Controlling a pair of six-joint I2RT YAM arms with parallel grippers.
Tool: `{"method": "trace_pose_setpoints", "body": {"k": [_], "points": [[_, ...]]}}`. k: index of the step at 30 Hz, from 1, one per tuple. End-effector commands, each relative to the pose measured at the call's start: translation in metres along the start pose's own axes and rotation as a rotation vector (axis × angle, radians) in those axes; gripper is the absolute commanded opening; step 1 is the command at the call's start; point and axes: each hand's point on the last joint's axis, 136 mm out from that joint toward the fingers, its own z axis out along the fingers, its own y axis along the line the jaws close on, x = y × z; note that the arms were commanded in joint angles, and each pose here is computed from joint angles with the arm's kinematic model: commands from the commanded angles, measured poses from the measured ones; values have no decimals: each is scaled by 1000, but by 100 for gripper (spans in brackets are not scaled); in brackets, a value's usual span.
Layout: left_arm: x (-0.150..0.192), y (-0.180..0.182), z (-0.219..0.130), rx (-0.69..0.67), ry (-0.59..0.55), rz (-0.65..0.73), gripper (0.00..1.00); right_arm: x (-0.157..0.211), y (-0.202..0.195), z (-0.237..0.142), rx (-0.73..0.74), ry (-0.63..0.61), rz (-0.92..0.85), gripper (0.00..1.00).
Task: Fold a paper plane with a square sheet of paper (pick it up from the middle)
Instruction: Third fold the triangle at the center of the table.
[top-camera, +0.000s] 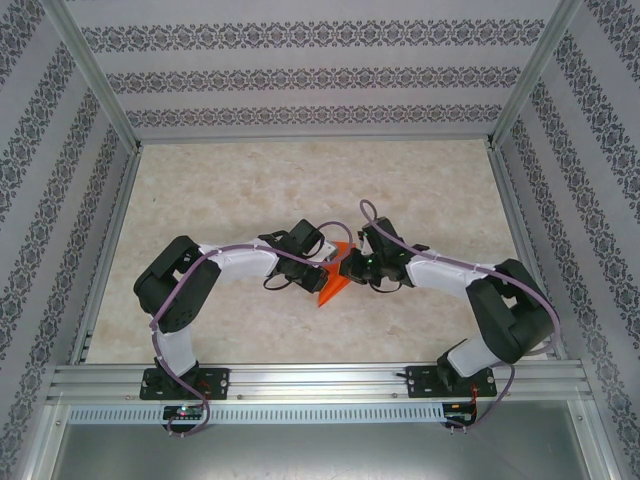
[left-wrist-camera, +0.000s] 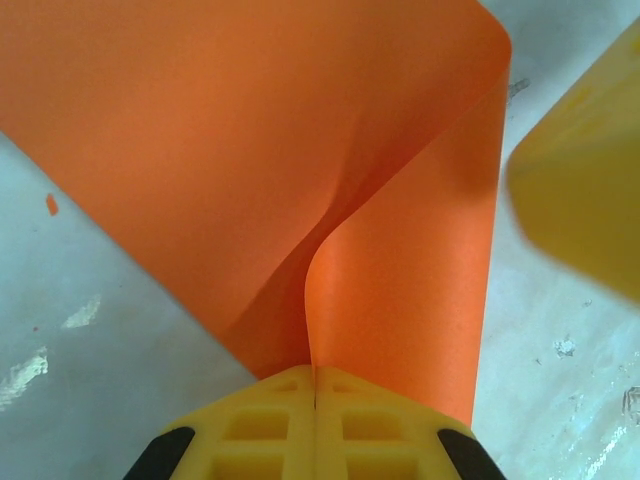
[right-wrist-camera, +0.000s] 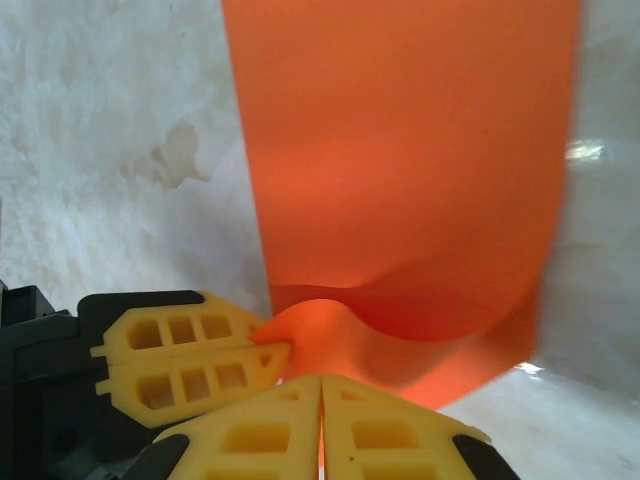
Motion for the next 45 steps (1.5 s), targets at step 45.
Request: {"method": "trace_pose_setpoints", "body": {"k": [45], "points": [[9, 2, 11, 33, 73, -2, 0, -19, -9, -9, 11, -65, 25, 11]]}}
